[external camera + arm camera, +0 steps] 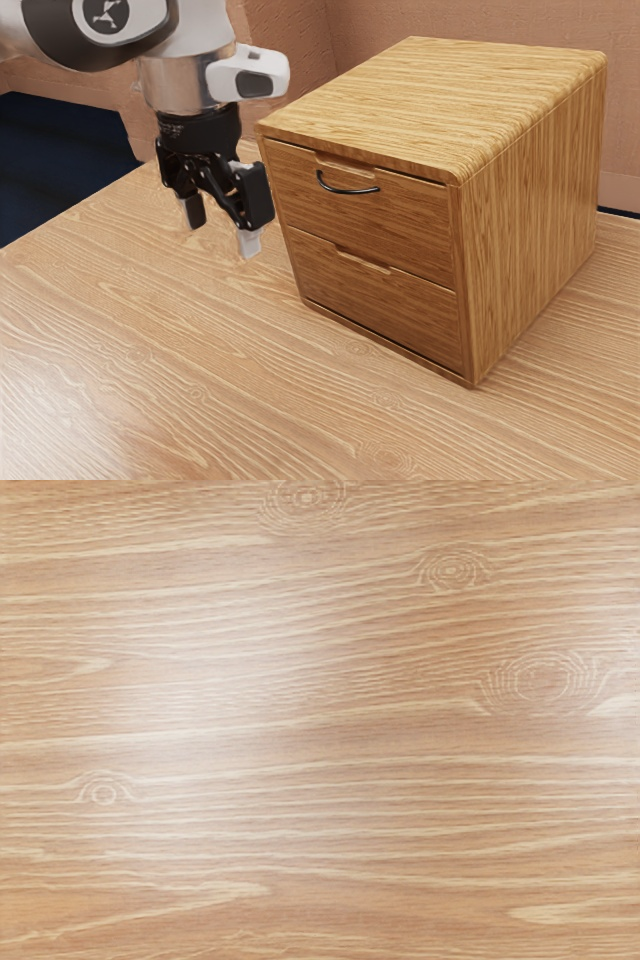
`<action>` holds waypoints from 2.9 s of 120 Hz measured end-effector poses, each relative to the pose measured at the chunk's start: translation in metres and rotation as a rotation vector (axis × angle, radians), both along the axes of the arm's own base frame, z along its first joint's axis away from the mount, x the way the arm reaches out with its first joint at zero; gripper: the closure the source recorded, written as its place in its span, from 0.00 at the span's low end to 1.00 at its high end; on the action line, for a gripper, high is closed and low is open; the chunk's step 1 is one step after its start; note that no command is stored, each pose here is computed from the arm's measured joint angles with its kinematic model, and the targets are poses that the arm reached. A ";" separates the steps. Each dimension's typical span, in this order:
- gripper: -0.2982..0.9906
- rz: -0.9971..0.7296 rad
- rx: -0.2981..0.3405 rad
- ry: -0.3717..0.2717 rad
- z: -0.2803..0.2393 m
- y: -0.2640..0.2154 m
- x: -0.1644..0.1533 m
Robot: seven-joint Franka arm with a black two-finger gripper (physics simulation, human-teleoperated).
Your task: Pull the drawer handle with one arm to open the drawer
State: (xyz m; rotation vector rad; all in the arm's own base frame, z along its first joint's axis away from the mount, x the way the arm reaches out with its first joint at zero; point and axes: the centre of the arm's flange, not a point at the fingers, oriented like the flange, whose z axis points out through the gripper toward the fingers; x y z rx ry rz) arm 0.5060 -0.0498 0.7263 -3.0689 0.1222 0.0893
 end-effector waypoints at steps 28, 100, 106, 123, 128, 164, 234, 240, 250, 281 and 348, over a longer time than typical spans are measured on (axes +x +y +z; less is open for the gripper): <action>0.23 -0.017 -0.014 -0.119 0.005 -0.017 0.016; 0.23 -0.651 0.253 -0.300 -0.017 -0.006 -0.014; 0.23 -0.695 0.278 -0.327 -0.017 0.002 -0.006; 0.23 -0.855 0.283 -0.379 -0.027 0.002 0.016; 0.23 -0.898 0.282 -0.394 -0.025 -0.001 0.017; 0.24 -1.149 0.265 -0.428 -0.037 -0.004 0.035; 0.24 -1.452 0.286 -0.373 -0.064 -0.007 0.051; 0.27 -1.465 0.294 -0.378 -0.065 -0.006 0.053; 0.38 -1.484 0.315 -0.397 -0.059 -0.005 0.054; 0.56 -1.529 0.350 -0.422 -0.043 -0.007 0.045; 0.64 -1.546 0.361 -0.416 -0.075 0.004 0.072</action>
